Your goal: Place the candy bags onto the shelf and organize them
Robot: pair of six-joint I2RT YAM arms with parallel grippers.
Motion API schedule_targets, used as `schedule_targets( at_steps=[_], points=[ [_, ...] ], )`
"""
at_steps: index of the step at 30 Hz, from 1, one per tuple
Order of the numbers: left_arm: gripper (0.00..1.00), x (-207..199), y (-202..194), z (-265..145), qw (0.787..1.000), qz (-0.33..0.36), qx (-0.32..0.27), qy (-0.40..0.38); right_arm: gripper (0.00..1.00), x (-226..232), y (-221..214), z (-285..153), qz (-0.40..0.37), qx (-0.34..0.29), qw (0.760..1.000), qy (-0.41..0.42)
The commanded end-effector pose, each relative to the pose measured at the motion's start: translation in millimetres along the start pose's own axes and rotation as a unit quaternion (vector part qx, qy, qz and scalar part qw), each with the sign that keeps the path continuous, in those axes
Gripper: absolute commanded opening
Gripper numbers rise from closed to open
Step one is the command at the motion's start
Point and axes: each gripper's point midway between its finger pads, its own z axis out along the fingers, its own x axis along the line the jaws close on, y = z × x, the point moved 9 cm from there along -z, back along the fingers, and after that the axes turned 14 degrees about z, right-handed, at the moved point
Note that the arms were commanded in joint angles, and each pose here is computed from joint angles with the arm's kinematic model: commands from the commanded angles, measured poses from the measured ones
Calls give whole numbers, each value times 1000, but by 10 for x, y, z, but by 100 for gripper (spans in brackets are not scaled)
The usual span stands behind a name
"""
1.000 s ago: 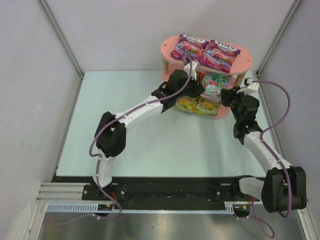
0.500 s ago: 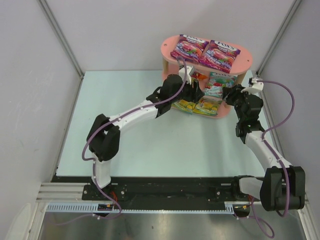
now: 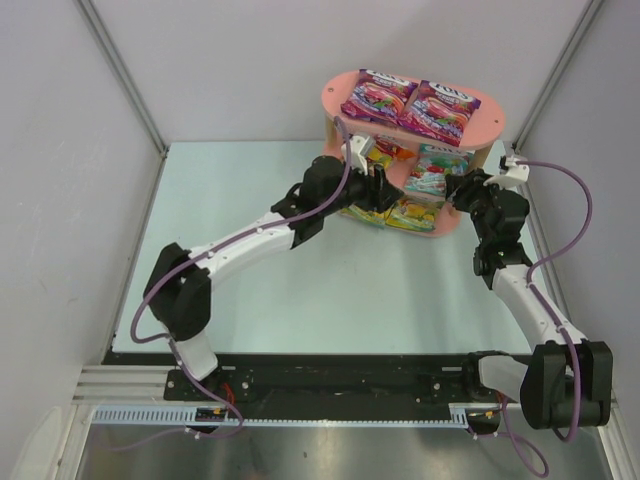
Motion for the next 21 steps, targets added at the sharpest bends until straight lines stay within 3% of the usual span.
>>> schedule_targets(
  at_steps=[1, 11, 21],
  points=[
    [63, -111, 239, -370, 999, 5, -51, -4, 47, 143, 214, -8, -9, -26, 999, 21],
    [74, 288, 93, -437, 997, -14, -51, 63, 47, 129, 173, -22, -5, -19, 1000, 21],
    [74, 647, 116, -35, 995, -26, -45, 87, 48, 133, 185, -27, -6, -21, 1000, 22]
  ],
)
